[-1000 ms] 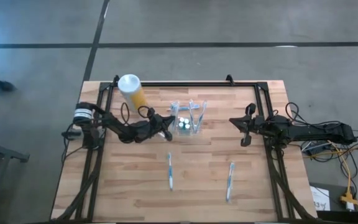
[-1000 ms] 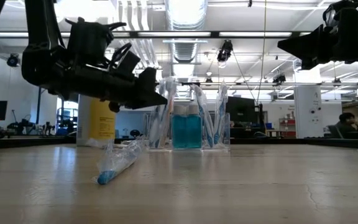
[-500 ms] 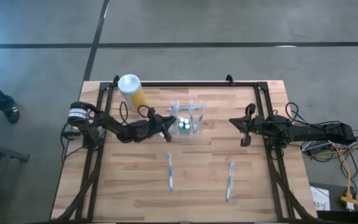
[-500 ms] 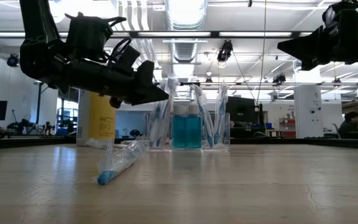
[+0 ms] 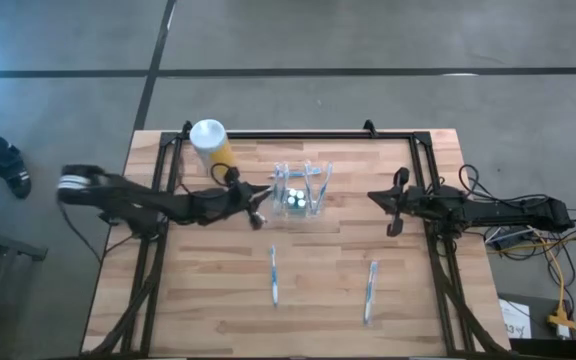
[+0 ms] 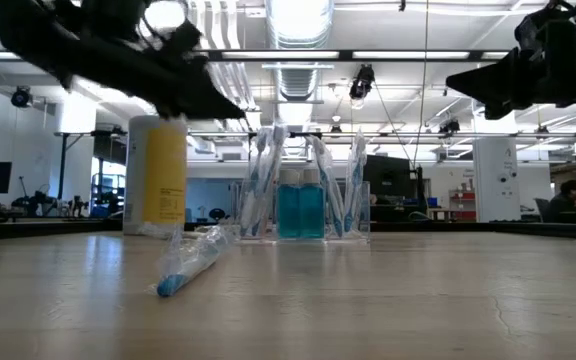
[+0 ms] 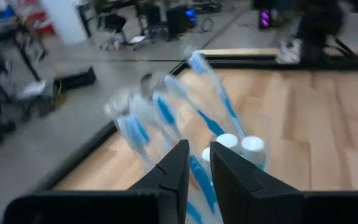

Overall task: Pick & Place toothbrushing station
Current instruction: Put the bottom right blue toothbrush into the right section of the transparent organizer

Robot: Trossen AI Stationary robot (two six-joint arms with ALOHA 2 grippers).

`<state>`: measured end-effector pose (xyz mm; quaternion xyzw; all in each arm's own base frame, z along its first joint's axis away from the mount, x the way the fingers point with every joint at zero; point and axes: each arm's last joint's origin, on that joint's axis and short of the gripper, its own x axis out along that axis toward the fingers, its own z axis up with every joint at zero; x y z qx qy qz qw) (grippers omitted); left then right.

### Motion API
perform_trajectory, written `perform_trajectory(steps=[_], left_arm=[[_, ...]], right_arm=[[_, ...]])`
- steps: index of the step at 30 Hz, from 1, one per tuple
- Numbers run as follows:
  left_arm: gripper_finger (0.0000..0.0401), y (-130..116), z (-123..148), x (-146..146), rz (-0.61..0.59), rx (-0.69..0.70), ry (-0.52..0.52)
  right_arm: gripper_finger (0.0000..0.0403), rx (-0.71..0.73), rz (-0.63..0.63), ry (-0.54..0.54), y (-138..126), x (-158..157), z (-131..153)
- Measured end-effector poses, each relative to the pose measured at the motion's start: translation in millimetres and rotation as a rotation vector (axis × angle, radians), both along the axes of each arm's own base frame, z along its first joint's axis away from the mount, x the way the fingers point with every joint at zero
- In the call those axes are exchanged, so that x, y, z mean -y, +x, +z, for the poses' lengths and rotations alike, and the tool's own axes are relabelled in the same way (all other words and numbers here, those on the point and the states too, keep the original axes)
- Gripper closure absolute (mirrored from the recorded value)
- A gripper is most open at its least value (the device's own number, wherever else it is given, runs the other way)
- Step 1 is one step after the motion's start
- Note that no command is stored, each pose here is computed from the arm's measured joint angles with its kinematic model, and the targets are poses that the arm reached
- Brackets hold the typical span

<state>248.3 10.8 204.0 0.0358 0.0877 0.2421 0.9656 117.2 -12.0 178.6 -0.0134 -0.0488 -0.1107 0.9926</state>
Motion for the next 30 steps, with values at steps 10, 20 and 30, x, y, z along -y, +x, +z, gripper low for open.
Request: perform_trajectory(steps=[10, 20, 30], left_arm=[[0.038, -102, 55, 14, -0.284, -0.045, 0.083], [0.0397, -143, 11, 16, -0.455, 0.203, 0.089], [0.0398, -148, -28, 13, -0.402, 0.223, 0.094]], right_arm=[[0.0394, 0.015, 0.001, 0.0, 0, 0, 1], [0.0394, 0.035, 0.004, 0.027, 0, 0, 3], [0.0394, 0.087, 0.014, 0.102, -1, 0, 6]])
